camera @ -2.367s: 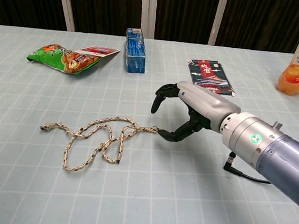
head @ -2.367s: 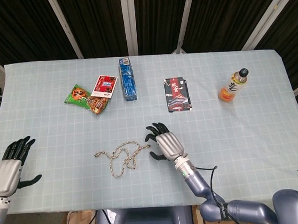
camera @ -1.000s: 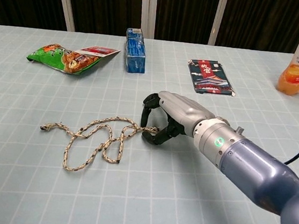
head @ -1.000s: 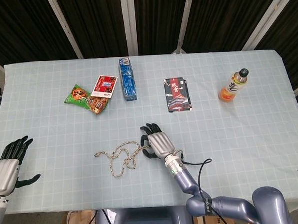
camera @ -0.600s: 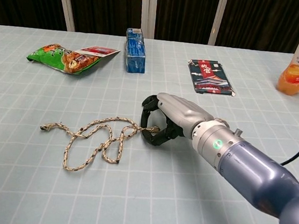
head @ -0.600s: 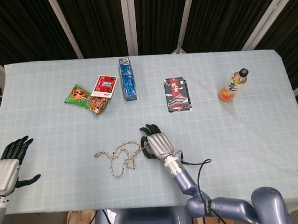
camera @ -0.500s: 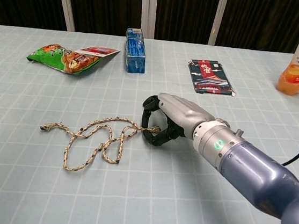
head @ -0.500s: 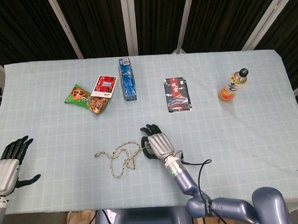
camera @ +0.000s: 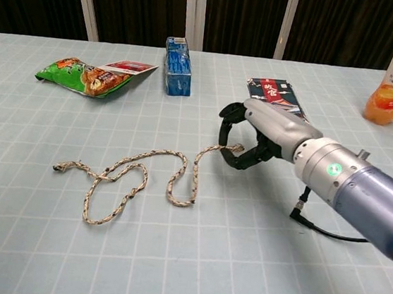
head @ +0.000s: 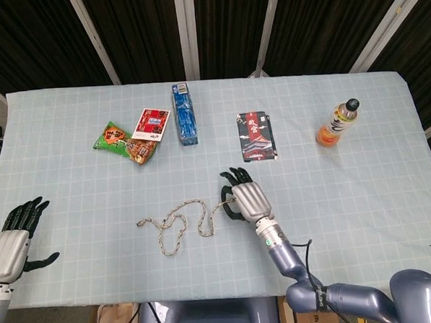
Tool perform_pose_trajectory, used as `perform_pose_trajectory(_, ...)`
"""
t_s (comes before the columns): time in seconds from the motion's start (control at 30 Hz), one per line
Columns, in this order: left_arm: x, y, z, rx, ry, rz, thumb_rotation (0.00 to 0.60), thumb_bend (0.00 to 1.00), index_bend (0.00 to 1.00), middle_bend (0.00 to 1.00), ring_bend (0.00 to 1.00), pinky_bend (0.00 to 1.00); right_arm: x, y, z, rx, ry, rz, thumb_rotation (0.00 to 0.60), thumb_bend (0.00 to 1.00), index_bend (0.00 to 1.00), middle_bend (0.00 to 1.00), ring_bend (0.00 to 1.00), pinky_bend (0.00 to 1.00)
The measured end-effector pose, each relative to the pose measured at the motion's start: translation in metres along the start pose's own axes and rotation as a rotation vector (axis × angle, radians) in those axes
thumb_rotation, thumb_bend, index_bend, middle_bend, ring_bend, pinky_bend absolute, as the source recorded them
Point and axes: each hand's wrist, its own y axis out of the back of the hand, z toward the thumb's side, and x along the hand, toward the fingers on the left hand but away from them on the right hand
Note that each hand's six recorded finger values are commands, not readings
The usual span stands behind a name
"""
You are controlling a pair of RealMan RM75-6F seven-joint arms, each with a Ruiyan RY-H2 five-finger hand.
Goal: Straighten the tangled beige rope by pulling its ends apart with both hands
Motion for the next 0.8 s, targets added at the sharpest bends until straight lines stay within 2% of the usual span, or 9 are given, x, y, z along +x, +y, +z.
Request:
perform_pose_trajectory(0.17,0.0,-0.003,0.003,0.008,-0.003,-0.008,0.6,0.0,0.02,0.0,0.0,0.0,0.016,0.022,-0.021,0.016,-0.024,-0.03,0.6,0.5,0.59,0.18,0.0,0.0)
perform_pose_trajectory(0.33,0.002,-0.005,0.007,0.003,-0.004,-0.02,0.6,0.02,0.06,0.0,0.0,0.0,0.035,0.034,-0.041,0.012,-0.052,-0.043,0.6,0.5,0.59,0.18,0.0,0.0)
perform_pose_trajectory(0.47,0.005,-0.007,0.014,0.008,-0.017,-0.037,0.6,0.09,0.14,0.0,0.0,0.0,0.05,0.04,-0.055,0.006,-0.071,-0.043,0.6,0.5,0.59,0.18,0.0,0.0)
perform_pose_trajectory(0.6,0.015,-0.007,0.024,0.051,-0.051,-0.041,0.6,0.16,0.27,0.06,0.0,0.0,0.058,0.045,-0.062,-0.013,-0.08,-0.047,0.6,0.5,0.59,0.18,0.0,0.0)
perform_pose_trajectory(0.8,0.042,-0.009,0.054,0.066,-0.099,-0.049,0.6,0.2,0.36,0.13,0.01,0.0,0.063,0.049,-0.062,-0.035,-0.077,-0.048,0.6,0.5,0.59,0.18,0.0,0.0)
